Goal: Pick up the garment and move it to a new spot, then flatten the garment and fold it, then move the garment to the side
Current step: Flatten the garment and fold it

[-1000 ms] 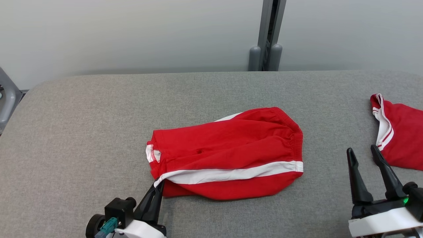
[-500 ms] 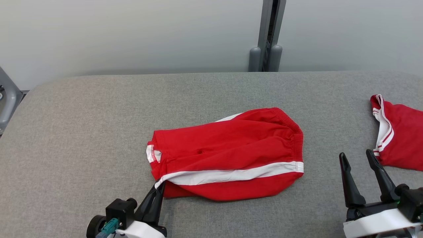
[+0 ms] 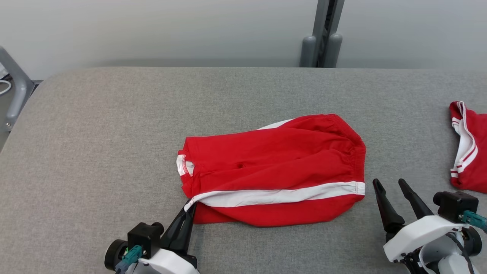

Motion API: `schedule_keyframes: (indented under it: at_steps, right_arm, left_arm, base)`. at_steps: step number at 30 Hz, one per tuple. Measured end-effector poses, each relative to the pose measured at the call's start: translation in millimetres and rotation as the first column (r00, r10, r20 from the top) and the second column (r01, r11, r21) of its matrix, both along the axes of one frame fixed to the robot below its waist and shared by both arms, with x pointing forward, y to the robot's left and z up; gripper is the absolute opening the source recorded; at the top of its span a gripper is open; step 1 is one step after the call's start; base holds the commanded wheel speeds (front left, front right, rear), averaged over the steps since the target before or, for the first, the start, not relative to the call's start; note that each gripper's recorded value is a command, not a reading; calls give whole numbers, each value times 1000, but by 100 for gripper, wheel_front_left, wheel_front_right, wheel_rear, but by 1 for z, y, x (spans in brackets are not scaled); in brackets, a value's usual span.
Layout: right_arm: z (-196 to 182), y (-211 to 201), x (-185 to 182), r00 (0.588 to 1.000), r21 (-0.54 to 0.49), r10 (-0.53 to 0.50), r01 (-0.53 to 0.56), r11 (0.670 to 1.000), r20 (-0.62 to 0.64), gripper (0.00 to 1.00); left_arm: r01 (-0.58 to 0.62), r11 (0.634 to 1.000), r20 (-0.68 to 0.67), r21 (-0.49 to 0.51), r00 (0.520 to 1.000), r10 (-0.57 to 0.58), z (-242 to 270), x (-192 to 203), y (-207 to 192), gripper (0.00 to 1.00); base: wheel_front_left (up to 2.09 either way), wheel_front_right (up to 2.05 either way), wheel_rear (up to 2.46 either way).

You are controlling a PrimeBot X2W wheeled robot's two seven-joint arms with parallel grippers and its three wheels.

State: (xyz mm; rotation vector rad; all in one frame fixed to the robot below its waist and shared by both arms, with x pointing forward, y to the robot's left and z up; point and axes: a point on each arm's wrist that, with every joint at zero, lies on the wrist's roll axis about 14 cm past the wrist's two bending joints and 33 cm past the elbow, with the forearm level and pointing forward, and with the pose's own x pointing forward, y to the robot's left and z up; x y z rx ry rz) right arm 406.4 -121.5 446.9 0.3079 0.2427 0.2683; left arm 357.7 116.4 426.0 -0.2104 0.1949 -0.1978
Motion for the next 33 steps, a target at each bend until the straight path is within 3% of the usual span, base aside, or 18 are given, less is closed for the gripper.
schedule_keyframes:
  at_steps: [8, 21, 22, 23, 25, 28, 33]
  right_arm:
    - [-37, 17, 8, 986, 30, 61, -57, 998, -155, 100]
    - [-51, 33, 6, 971, 63, 117, -106, 992, -209, 100]
    - [-50, 35, 6, 970, 64, 123, -112, 992, -208, 62]
    - [-49, 36, 6, 970, 69, 127, -115, 991, -207, 49]
    - [-50, 38, 6, 968, 74, 136, -123, 990, -210, 8]
    - [-50, 42, 4, 965, 82, 151, -136, 987, -215, 0]
    - [-47, 42, 7, 966, 80, 160, -146, 986, -201, 0]
  left_arm:
    - [-19, 1000, -23, 3, 1000, 19, -7, 0, 7, 0]
    - [-31, 1000, -32, 1, 999, 31, -9, -1, 10, 0]
    - [-31, 1000, -31, 1, 999, 31, -9, 0, 9, 0]
    - [-31, 1000, -29, 1, 999, 31, -8, 1, 9, 0]
    - [-30, 1000, -25, 1, 999, 30, -7, 2, 9, 0]
    - [-29, 1000, -24, 1, 999, 29, -7, 2, 9, 0]
    - [-30, 1000, -24, 1, 999, 30, -6, 2, 9, 0]
  base:
    - [0, 0, 0]
    - [0, 0, 0]
    - [0, 0, 0]
    - [0, 0, 0]
    - [0, 0, 0]
    - [0, 0, 0]
    - [0, 0, 0]
